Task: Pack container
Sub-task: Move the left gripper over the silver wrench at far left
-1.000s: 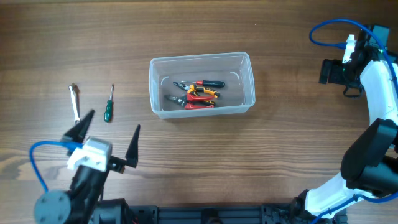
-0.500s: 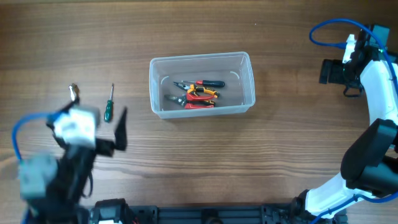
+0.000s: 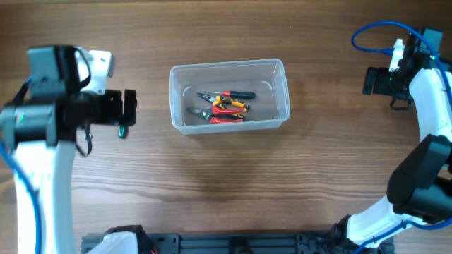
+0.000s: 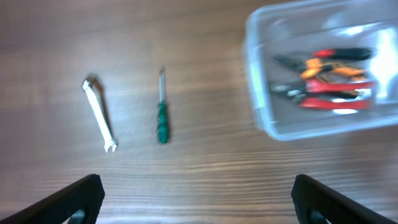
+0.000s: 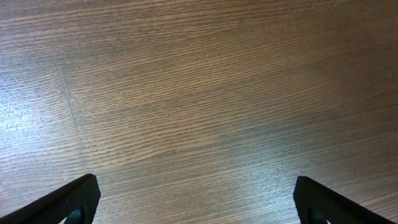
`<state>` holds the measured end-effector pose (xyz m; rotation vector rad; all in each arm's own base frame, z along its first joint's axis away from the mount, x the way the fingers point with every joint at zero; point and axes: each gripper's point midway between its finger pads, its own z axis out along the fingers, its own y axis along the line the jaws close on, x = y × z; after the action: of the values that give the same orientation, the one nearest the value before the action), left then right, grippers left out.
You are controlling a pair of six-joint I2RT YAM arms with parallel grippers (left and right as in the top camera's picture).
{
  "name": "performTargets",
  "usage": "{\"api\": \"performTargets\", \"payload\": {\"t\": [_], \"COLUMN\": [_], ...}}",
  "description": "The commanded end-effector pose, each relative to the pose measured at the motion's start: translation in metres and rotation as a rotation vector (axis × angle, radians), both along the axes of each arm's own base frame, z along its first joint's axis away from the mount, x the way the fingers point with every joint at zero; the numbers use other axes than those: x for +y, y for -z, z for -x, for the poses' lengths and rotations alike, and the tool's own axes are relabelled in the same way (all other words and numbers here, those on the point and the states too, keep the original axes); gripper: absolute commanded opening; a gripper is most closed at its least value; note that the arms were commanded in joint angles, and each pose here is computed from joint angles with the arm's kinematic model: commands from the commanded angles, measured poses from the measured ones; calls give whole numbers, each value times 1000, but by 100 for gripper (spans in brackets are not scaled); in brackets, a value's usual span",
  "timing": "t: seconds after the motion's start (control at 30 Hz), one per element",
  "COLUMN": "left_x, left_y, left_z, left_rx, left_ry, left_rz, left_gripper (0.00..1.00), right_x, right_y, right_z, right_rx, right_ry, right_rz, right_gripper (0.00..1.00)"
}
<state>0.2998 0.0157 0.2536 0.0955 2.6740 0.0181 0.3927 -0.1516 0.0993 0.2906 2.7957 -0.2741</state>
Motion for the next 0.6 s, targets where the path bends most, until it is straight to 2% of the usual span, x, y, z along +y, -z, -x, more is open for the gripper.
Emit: {"api": "performTargets", "payload": {"t": [0.0, 0.13, 0.27, 0.57], "left_x": [33, 58, 66, 78], "left_y": [28, 54, 65, 66], "left_z": [-11, -14, -17, -24], "left_rx": [110, 190, 215, 186], "left_ry": [-191, -413, -453, -474], "left_rz": [-57, 27, 128, 133], "left_gripper": [100, 100, 100, 100], "right_x": [-3, -3, -3, -3], "right_y": [0, 0, 0, 0], "right_z": [1, 1, 1, 1], "right_rx": [4, 4, 4, 4], "right_ry": [10, 10, 10, 10], "right_rz": [15, 15, 15, 15], "right_gripper": [100, 100, 100, 100]}}
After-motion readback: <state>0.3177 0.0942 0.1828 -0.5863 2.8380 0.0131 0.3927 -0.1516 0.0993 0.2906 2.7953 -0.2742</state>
